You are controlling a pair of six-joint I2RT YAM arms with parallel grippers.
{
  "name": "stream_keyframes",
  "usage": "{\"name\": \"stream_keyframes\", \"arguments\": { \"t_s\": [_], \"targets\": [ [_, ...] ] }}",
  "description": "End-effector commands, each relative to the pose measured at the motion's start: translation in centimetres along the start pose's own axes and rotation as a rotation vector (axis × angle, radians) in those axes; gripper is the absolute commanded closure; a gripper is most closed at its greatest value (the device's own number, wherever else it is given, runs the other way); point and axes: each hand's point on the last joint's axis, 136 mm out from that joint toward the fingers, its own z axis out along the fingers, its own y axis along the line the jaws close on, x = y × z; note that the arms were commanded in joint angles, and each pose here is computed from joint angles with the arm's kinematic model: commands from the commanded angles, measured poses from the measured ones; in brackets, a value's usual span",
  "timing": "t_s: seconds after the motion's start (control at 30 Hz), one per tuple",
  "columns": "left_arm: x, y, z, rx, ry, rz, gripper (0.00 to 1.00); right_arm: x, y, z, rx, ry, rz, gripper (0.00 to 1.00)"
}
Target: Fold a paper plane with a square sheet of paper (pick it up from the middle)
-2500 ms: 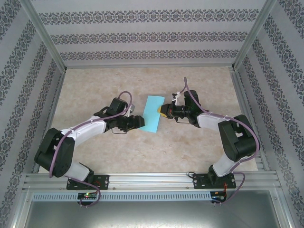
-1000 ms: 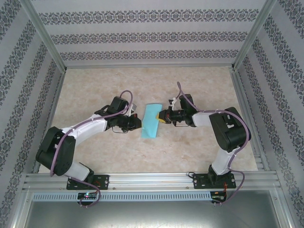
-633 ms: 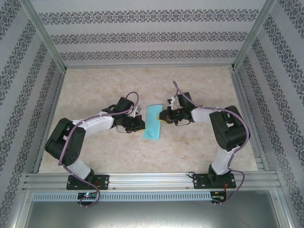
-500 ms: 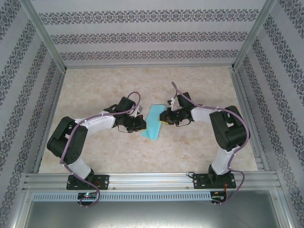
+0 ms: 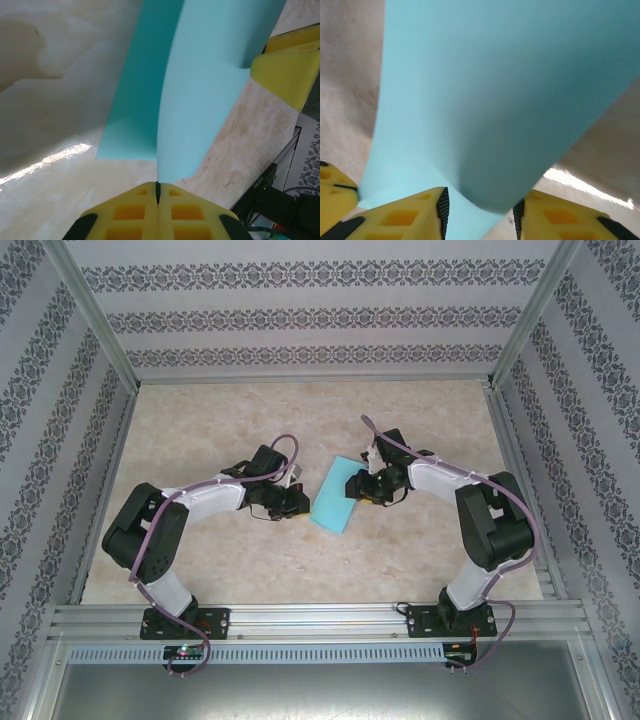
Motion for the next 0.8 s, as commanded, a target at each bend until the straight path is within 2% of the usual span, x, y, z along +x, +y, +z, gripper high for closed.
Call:
{"name": "stream_keyframes", "arguments": {
  "t_s": [0.0, 0.13, 0.27, 0.4, 0.47, 0.67, 0.77],
  "targets": [
    [0.2, -0.5, 0.6, 0.021, 0.011, 0.040, 1.00, 0.4, -1.9, -2.2, 0.113, -0.017, 0.004, 0.59],
    [0.3, -0.7, 0.8, 0.023, 0.019, 0.046, 1.00, 0.1, -2.0, -3.6, 0.129, -0.062, 0.016, 0.59],
    [0.4, -0.8, 1.1, 0.023, 0.023, 0.049, 1.00, -0.4, -0.8, -4.0, 0.074, -0.095, 0.025, 0.60],
    [0.5, -1.0, 1.5, 0.021, 0.033, 0.056, 1.00, -0.6, 0.3, -2.5, 0.023, -0.084, 0.022, 0.64],
    [0.4, -1.1, 1.5, 0.020, 0.034, 0.059, 1.00, -1.0, 0.5, -1.6, 0.012, -0.083, 0.019, 0.69],
    [0.3, -1.2, 1.4, 0.010, 0.033, 0.070, 1.00, -1.6, -0.5, 0.7, 0.030, -0.055, 0.028, 0.78],
    [0.3, -1.2, 1.5, 0.007, 0.034, 0.072, 1.00, -1.5, -0.8, 1.6, 0.039, -0.034, 0.032, 0.79]
  ]
}}
